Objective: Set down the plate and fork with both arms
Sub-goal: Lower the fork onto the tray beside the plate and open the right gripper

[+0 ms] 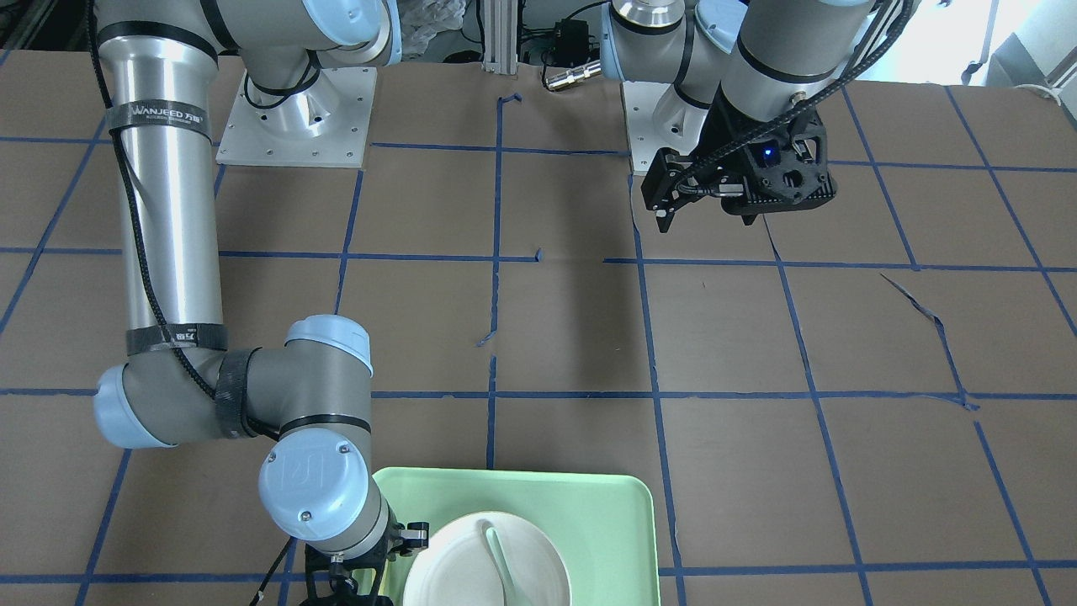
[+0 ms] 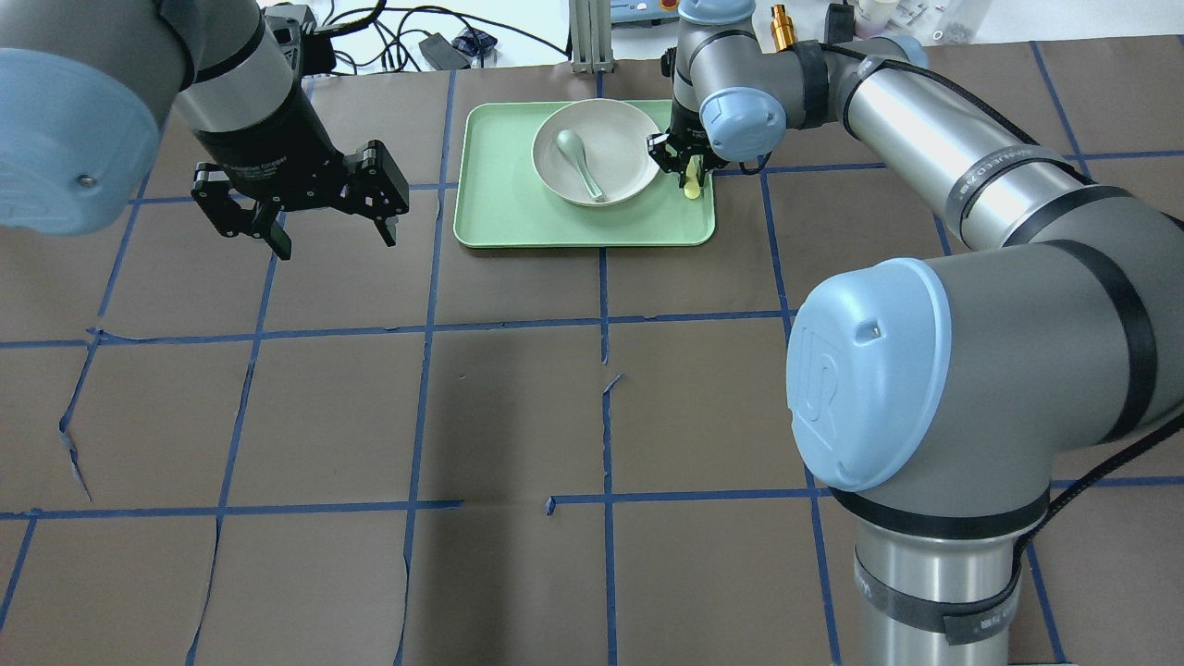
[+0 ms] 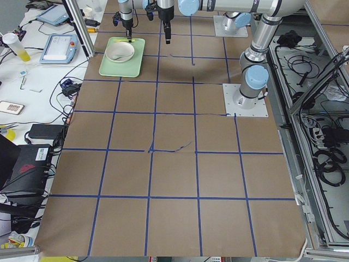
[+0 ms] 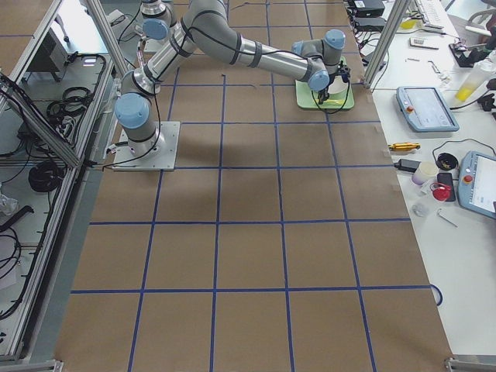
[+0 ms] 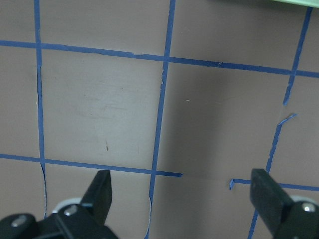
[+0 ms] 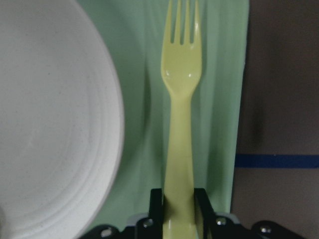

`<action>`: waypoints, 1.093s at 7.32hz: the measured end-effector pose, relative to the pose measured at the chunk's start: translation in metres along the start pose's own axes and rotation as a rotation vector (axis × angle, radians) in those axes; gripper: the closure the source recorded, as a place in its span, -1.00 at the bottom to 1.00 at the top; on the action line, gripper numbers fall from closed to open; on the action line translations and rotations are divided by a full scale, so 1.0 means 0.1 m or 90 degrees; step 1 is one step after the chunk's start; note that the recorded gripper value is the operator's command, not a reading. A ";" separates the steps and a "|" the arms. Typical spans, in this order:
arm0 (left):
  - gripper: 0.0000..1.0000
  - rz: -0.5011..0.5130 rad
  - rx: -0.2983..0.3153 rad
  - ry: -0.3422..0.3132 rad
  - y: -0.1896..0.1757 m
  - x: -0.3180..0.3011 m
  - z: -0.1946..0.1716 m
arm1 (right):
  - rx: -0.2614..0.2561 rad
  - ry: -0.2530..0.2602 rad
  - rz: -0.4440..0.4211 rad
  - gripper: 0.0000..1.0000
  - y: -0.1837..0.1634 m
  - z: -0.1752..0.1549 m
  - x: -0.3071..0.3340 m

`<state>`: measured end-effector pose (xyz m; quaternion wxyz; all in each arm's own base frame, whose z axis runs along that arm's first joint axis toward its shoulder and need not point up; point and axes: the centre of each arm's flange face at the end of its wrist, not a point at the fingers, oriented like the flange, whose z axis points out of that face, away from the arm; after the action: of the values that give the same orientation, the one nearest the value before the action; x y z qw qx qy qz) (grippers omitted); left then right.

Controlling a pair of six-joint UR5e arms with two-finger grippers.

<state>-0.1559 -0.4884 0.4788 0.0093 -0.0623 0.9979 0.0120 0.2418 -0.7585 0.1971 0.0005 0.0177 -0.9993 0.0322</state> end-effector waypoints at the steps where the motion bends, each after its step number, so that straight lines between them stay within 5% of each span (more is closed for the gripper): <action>1: -1.00 0.000 0.000 0.000 0.00 0.00 0.00 | 0.001 -0.004 -0.001 0.17 0.00 0.00 -0.02; 2: -1.00 0.000 0.001 0.000 0.00 0.00 -0.01 | 0.000 -0.009 -0.001 -0.66 0.00 0.01 -0.03; 3: -1.00 0.000 0.002 0.000 0.00 0.00 -0.01 | -0.001 -0.013 -0.001 -1.00 0.01 0.02 -0.04; 6: -1.00 0.001 0.001 0.000 0.00 0.00 -0.01 | 0.004 -0.015 -0.017 -1.00 0.02 -0.09 -0.04; 8: -1.00 0.001 0.001 0.000 0.00 0.00 -0.01 | -0.005 -0.006 -0.043 -1.00 0.19 -0.50 0.01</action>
<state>-0.1559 -0.4883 0.4793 0.0093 -0.0616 0.9980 0.0115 0.2401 -0.7366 0.2462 -0.0029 0.0516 -0.9983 0.0281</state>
